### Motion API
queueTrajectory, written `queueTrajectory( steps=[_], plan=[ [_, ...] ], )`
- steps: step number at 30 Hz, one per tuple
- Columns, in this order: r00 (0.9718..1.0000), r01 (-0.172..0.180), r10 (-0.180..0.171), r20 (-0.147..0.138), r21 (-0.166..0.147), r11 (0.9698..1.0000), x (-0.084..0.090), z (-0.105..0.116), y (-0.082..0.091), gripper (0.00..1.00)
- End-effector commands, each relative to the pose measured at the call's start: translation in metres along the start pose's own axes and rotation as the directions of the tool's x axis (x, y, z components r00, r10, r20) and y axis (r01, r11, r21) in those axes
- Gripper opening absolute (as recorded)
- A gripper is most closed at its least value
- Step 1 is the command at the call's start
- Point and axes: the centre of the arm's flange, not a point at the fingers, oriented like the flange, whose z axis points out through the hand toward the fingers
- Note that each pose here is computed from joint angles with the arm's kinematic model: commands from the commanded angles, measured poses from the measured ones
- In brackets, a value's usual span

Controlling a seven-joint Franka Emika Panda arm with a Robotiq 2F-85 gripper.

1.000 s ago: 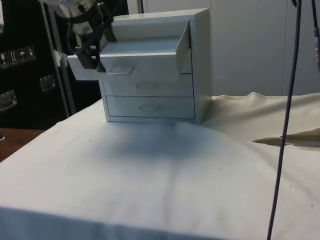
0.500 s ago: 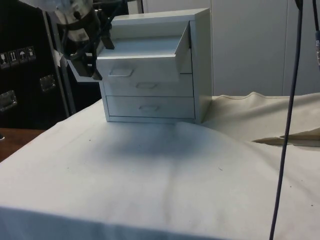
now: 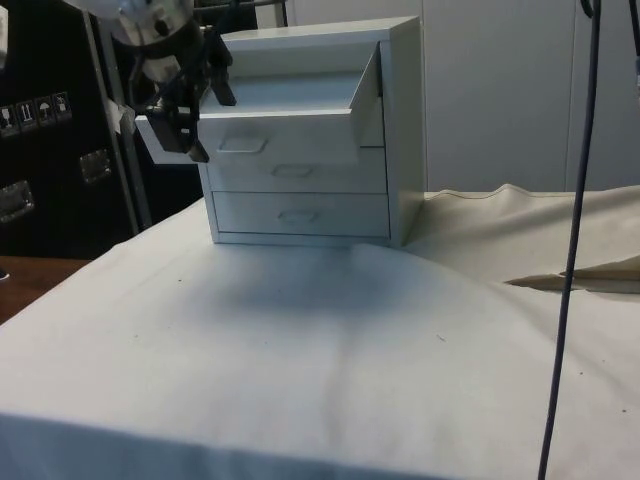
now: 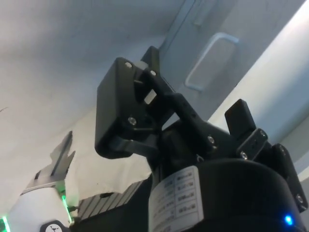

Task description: Open the drawer, then close it.

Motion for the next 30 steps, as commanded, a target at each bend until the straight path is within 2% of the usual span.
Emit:
queueTrajectory(
  steps=[1, 2, 5, 8, 9, 10, 11, 16, 17, 19, 20, 21, 28, 29, 30],
  plan=[
    [1.0000, -0.004, 0.004, 0.002, 0.006, 1.0000, 0.001, 0.002, 0.002, 1.00],
    [1.0000, 0.001, -0.001, -0.001, 0.023, 0.9997, 0.000, 0.001, 0.002, 1.00],
    [1.0000, -0.001, 0.001, 0.001, 0.023, 0.9997, 0.000, 0.002, 0.003, 0.89],
    [1.0000, -0.001, 0.001, 0.003, 0.024, 0.9997, 0.000, 0.002, 0.003, 0.72],
    [1.0000, -0.002, 0.002, 0.003, 0.024, 0.9997, 0.000, 0.002, 0.003, 0.61],
    [1.0000, -0.006, 0.006, 0.005, 0.010, 0.9999, 0.001, 0.002, 0.002, 0.56],
    [1.0000, -0.002, 0.002, 0.003, 0.025, 0.9997, 0.000, 0.002, 0.003, 0.56],
    [1.0000, -0.003, 0.003, 0.004, 0.025, 0.9997, 0.000, 0.002, 0.003, 0.30],
    [1.0000, -0.004, 0.004, 0.003, 0.025, 0.9997, 0.001, 0.002, 0.003, 0.18],
    [1.0000, -0.004, 0.004, 0.003, 0.025, 0.9997, 0.001, 0.002, 0.003, 0.07],
    [1.0000, -0.007, 0.007, 0.006, 0.010, 0.9999, 0.001, 0.003, 0.003, 0.02],
    [1.0000, 0.000, 0.000, 0.003, 0.020, 0.9998, 0.001, 0.004, 0.003, 0.02],
    [0.9989, 0.047, -0.047, 0.008, -0.016, 0.9988, 0.001, 0.017, 0.000, 0.00],
    [0.9994, 0.030, -0.030, 0.015, -0.011, 0.9995, 0.000, 0.014, 0.000, 0.00],
    [0.9986, 0.052, -0.052, 0.009, -0.020, 0.9984, 0.001, 0.018, -0.001, 0.00]
  ],
)
